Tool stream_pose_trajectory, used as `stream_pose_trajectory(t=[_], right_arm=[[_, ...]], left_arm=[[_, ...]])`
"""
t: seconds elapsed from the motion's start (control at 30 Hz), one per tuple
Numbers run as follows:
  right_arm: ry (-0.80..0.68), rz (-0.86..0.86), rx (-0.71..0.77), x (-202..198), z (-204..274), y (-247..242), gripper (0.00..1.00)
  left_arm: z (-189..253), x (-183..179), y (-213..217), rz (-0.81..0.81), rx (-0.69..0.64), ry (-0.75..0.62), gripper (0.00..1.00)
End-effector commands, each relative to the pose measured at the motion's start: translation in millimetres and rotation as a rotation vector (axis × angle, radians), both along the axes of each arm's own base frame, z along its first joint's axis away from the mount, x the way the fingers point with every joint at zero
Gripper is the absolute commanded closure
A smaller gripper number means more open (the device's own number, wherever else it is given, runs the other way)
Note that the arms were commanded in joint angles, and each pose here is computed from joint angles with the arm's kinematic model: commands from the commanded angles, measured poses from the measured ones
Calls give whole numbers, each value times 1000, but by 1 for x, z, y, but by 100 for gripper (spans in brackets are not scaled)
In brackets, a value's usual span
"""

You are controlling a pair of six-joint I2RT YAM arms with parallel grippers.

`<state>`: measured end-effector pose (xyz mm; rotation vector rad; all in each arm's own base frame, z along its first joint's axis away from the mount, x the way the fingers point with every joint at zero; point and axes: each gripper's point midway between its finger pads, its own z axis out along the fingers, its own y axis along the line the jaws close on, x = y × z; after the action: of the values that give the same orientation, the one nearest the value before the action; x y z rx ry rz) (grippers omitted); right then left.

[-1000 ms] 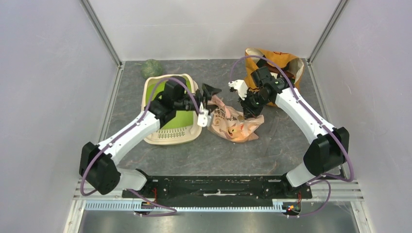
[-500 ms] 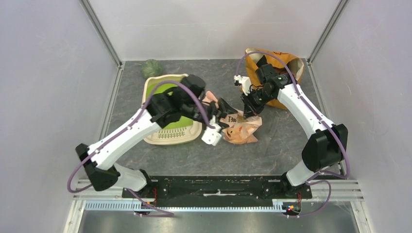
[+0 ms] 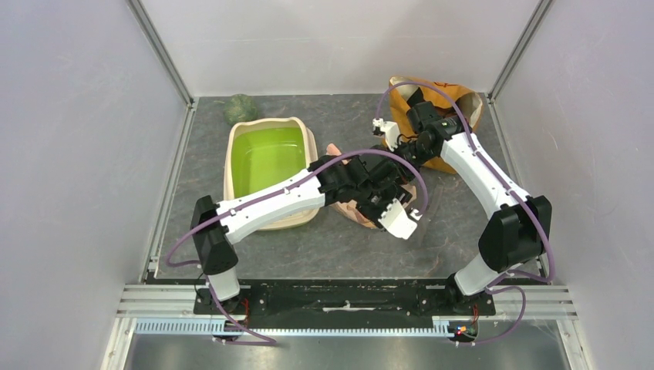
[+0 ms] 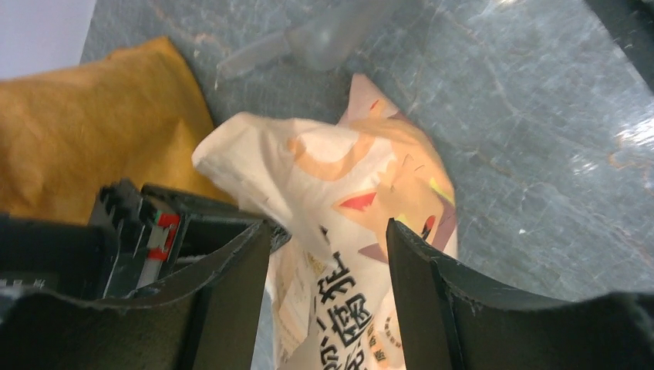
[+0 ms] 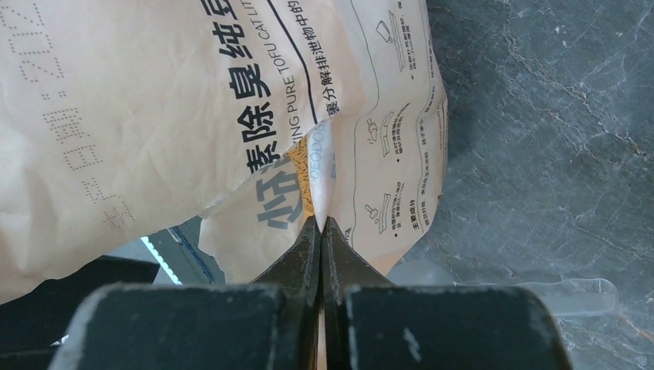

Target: Fill the litter box with clean litter

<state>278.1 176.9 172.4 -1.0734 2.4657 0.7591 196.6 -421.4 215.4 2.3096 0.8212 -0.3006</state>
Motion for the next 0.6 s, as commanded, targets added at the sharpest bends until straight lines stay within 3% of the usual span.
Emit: stream_pose_trajectory(t=[0.0,0.3,0.57], right_arm=[[-16,3,94,1,26,12,100],[-3,6,116,-2,28,13,100],[7,6,122,-2,26,13,100]], left_arm=[[10,29,2,171,-29,-80,36],[-20,46,11,251,65,-122,37],[-42,49,8,244,108,-117,45]])
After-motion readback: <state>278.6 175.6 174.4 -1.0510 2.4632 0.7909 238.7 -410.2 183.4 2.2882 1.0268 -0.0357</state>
